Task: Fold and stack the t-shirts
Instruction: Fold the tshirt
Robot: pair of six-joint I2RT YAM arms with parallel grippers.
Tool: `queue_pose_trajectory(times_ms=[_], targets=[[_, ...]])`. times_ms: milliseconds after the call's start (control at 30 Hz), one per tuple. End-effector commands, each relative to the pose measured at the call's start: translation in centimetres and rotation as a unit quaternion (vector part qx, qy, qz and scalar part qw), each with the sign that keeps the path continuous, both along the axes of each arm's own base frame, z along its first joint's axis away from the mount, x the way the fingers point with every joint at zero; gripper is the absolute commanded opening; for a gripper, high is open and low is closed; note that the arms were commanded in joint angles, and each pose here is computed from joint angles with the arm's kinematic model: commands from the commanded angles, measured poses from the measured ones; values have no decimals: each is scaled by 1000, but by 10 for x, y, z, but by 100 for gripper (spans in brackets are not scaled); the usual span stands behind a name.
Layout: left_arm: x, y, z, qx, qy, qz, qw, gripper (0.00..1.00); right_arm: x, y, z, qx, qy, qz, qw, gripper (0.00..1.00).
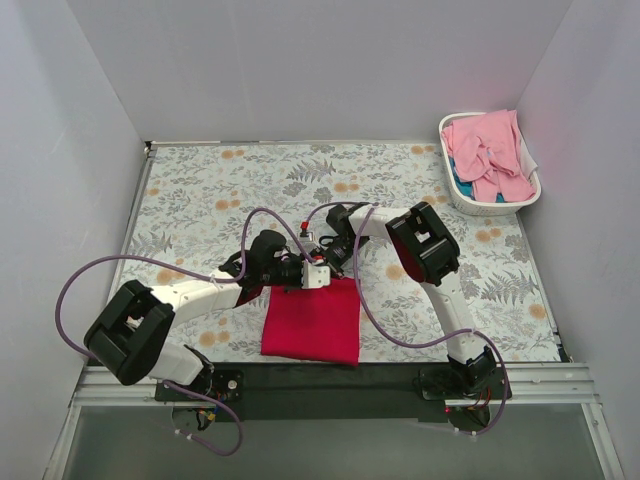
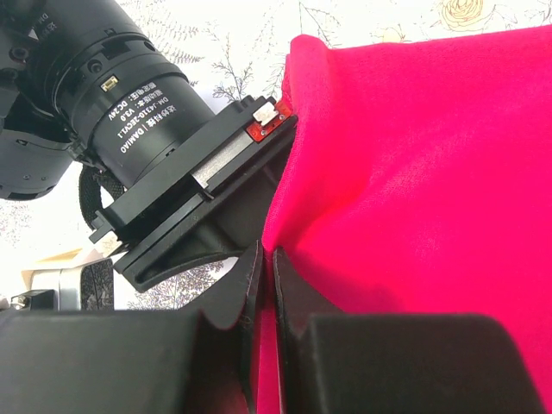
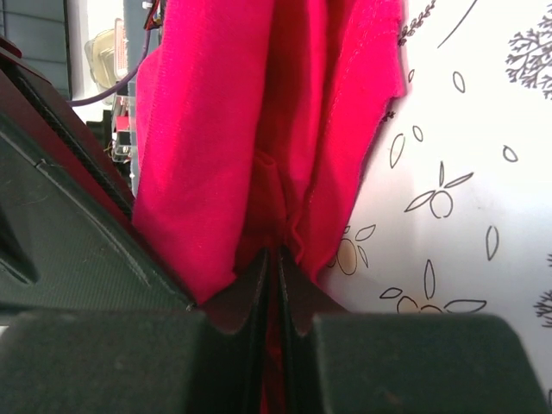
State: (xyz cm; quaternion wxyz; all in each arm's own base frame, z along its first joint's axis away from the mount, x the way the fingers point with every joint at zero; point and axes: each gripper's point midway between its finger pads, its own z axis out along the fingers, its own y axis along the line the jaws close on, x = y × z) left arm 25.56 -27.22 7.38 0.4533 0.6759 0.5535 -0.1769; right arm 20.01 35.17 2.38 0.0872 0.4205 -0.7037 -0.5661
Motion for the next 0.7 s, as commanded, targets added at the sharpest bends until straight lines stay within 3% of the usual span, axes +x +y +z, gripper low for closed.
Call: queue_pose_trajectory(times_ms=[0,367,500,667], targets=[[17,-6,21,-23,-44,1,999,0,1,-6,-21,-34,-32,14,999,14],[4,0,15,-20,-48,-14,999,0,51,9,19,-33,-164,4,986,19],[2,0,15,-21,-47,-19,999,0,59,9,31,-32,-193,4,981,20],[1,0,15,-21,-47,-22,998,0,49,-4,13,-53,-187,26,981,18]])
